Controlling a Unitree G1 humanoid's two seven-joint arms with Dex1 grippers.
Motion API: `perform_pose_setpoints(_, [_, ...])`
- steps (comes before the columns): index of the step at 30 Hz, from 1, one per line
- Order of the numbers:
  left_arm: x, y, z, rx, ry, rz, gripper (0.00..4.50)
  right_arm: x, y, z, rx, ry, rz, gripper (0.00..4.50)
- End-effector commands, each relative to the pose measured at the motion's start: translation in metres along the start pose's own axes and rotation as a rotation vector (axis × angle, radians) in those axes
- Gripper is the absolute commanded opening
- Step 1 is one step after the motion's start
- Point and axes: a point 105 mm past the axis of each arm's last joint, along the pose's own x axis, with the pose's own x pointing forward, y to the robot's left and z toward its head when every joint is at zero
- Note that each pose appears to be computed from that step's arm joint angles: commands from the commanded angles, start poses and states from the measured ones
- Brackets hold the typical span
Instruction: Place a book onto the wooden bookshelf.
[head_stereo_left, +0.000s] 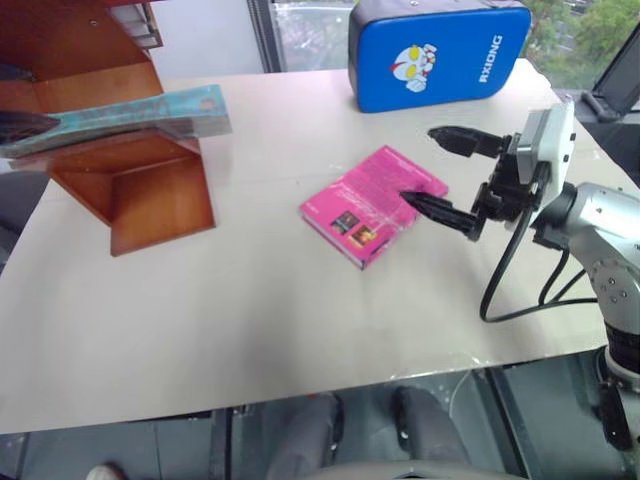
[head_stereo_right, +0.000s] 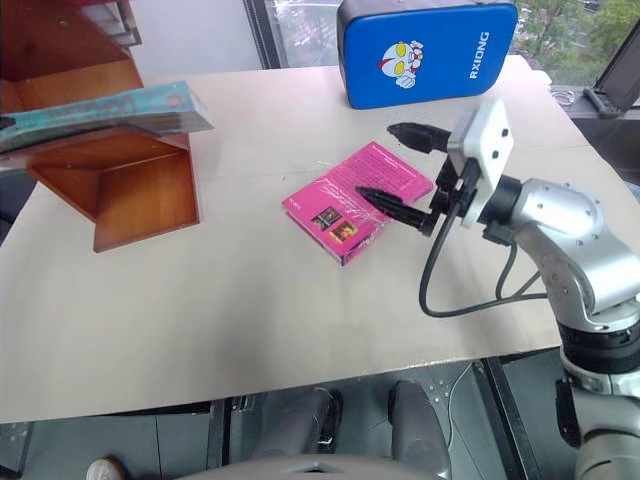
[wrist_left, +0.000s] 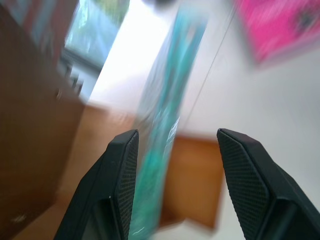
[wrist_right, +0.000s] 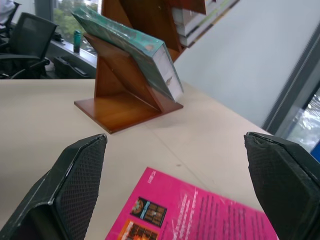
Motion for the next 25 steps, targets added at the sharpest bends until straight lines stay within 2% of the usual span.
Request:
perform_pose_setpoints(1, [0.008,-0.042,0.035,-0.145,-0.229,-0.159,2.61,-0.001,0.002,0.013,-0.035,-0.019,0.028,4.50])
perform_pose_setpoints(4, [0.040,-0.078,0.033,-0.260,-0.340,-0.280,2.61,-0.006,0.003,0.012,-0.033,0.002,0.022,4.50])
perform_pose_setpoints(6, [0.077,-0.103,0.019,-0.351,-0.415,-0.291,2.61,-0.010,0.006,0.009,-0.026,0.021,-0.001,4.50])
perform_pose_setpoints(8, [0.110,-0.113,0.010,-0.449,-0.529,-0.175,2.61,-0.015,0.010,0.000,-0.023,0.065,-0.028,4.50])
perform_pose_setpoints(11, [0.149,-0.127,-0.015,-0.605,-0.545,-0.088,2.61,-0.024,0.017,-0.022,0.017,0.173,-0.070,4.50])
perform_pose_setpoints(13, [0.163,-0.135,-0.028,-0.683,-0.534,-0.068,2.61,-0.031,0.016,-0.034,0.065,0.213,-0.117,4.50])
perform_pose_setpoints(15, [0.170,-0.144,-0.038,-0.678,-0.504,-0.066,3.16,-0.045,0.016,-0.047,0.100,0.255,-0.180,4.50])
perform_pose_setpoints(17, [0.168,-0.145,-0.063,-0.653,-0.431,-0.016,3.86,-0.073,0.023,-0.067,0.105,0.365,-0.246,4.50])
perform_pose_setpoints(19, [0.153,-0.144,-0.089,-0.578,-0.354,-0.010,3.86,-0.105,0.032,-0.078,0.106,0.474,-0.304,4.50])
perform_pose_setpoints(22, [0.132,-0.134,-0.112,-0.532,-0.294,0.011,3.86,-0.132,0.040,-0.078,0.127,0.532,-0.361,4.50])
perform_pose_setpoints(25, [0.121,-0.130,-0.122,-0.490,-0.248,-0.014,3.86,-0.148,0.048,-0.078,0.151,0.576,-0.388,4.50])
